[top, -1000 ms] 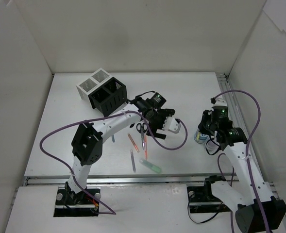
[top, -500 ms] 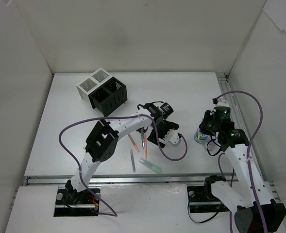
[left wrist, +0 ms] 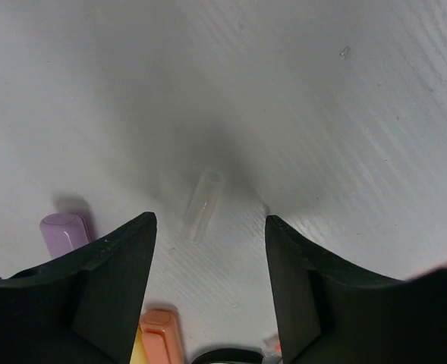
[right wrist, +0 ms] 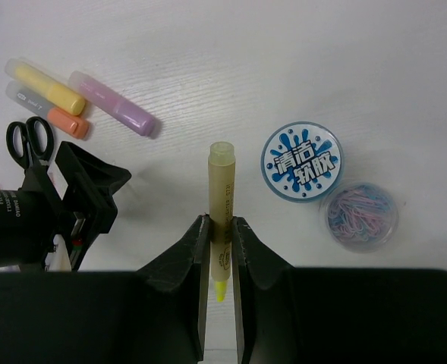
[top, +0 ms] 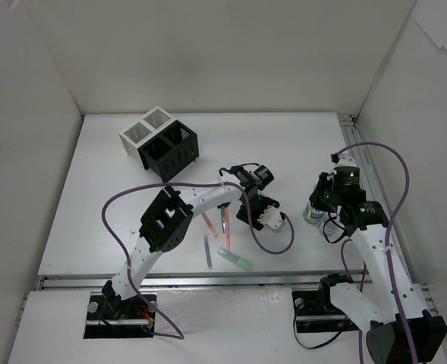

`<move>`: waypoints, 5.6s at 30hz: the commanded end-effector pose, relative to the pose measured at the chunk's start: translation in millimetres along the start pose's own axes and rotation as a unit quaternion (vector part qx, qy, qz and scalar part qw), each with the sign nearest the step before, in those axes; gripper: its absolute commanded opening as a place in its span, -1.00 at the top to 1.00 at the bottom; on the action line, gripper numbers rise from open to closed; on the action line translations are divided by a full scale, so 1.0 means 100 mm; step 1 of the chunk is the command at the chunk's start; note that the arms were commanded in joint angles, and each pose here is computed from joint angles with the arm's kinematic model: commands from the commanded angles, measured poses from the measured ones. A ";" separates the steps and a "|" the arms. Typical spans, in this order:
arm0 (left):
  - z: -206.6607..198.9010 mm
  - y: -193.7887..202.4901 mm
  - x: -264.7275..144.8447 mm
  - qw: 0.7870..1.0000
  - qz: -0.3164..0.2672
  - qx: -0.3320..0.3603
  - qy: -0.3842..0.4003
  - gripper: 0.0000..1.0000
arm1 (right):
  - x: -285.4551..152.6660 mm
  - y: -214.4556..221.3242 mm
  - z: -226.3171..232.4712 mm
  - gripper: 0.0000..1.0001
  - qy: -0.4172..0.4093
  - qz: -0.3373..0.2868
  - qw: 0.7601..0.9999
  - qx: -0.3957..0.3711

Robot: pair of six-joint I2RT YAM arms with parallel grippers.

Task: Sort the stationery into containers
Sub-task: Close the pen cap on the pen.

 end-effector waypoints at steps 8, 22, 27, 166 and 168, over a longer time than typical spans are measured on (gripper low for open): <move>0.08 -0.09 -0.01 0.999 0.000 0.054 -0.002 0.25 | 0.04 -0.03 -0.01 1.00 0.000 -0.008 1.000 0.002; -0.18 -0.10 0.04 0.993 0.004 0.096 0.062 0.66 | 0.04 -0.03 -0.04 1.00 0.010 -0.007 1.000 0.002; -0.24 -0.17 0.05 0.993 -0.006 0.095 0.068 0.98 | 0.04 -0.03 -0.06 1.00 0.014 -0.009 1.000 0.002; -0.47 -0.49 -2.44 0.683 -0.554 -0.404 -0.252 1.00 | -0.58 -1.33 2.10 1.00 -0.313 -0.304 0.898 -0.056; -0.47 -0.51 -2.46 0.685 -0.557 -0.397 -0.252 1.00 | -0.55 -1.31 2.12 1.00 -0.316 -0.298 0.899 -0.056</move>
Point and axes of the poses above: each gripper's point midway between its finger pads, its own x axis out along the fingers, its own z axis along the line the jaws close on, y = z × x, the point moved 2 cm from there along -x, back along the fingers, and after that the axes turned 15 degrees about -x, right-handed, at the moved point
